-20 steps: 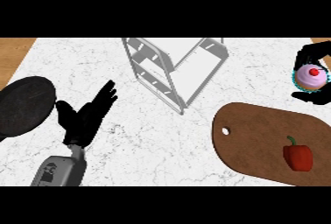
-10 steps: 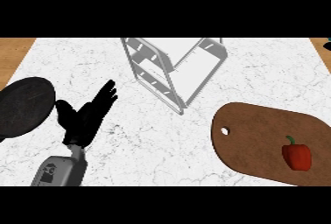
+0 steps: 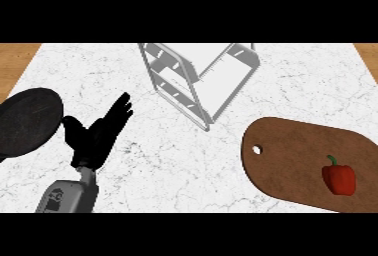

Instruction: Pick the cupcake from the cutting board and place it in the tiered basket

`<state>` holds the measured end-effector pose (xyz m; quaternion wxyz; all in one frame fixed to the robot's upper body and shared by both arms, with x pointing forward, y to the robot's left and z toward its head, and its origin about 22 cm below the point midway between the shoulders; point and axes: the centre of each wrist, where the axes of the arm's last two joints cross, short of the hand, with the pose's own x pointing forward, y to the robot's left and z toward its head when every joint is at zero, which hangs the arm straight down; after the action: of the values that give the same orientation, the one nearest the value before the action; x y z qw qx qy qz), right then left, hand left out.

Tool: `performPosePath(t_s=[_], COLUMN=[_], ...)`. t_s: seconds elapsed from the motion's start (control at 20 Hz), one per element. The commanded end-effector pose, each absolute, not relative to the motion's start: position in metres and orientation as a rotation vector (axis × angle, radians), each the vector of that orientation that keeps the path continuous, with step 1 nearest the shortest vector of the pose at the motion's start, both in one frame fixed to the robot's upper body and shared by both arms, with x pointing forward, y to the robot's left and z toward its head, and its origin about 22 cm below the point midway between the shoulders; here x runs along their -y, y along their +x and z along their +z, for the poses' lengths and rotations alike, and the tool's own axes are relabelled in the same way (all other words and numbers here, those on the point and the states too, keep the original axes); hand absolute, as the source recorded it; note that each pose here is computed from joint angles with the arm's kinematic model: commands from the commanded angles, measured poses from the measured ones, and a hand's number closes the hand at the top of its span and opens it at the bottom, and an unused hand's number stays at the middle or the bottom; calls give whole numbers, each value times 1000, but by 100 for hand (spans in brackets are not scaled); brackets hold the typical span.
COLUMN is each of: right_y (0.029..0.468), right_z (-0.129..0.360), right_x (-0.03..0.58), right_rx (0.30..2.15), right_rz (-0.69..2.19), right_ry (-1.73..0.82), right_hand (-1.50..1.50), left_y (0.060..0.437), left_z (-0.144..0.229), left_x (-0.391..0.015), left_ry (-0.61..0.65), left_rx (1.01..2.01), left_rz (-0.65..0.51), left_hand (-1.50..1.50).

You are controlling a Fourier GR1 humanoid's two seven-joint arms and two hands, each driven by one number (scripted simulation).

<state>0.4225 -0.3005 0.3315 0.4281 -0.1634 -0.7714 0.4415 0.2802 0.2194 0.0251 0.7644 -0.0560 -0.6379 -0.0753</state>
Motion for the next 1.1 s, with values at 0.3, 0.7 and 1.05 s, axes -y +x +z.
performPosePath(t_s=[0.3, 0.7, 1.05], right_y=[453, 469, 474], right_z=[335, 299, 268], right_x=[195, 141, 101], right_rx=[1869, 1869, 1827], right_rz=[1029, 1018, 1001], right_ry=[-348, -273, -205], right_hand=[150, 150, 150], left_y=[281, 281, 296], left_z=[41, 27, 42], left_x=[-221, -213, -212], left_ry=[-139, -124, -148], left_rx=[1389, 1381, 1406], left_rz=[-162, -164, -193], left_hand=[0, 0, 0])
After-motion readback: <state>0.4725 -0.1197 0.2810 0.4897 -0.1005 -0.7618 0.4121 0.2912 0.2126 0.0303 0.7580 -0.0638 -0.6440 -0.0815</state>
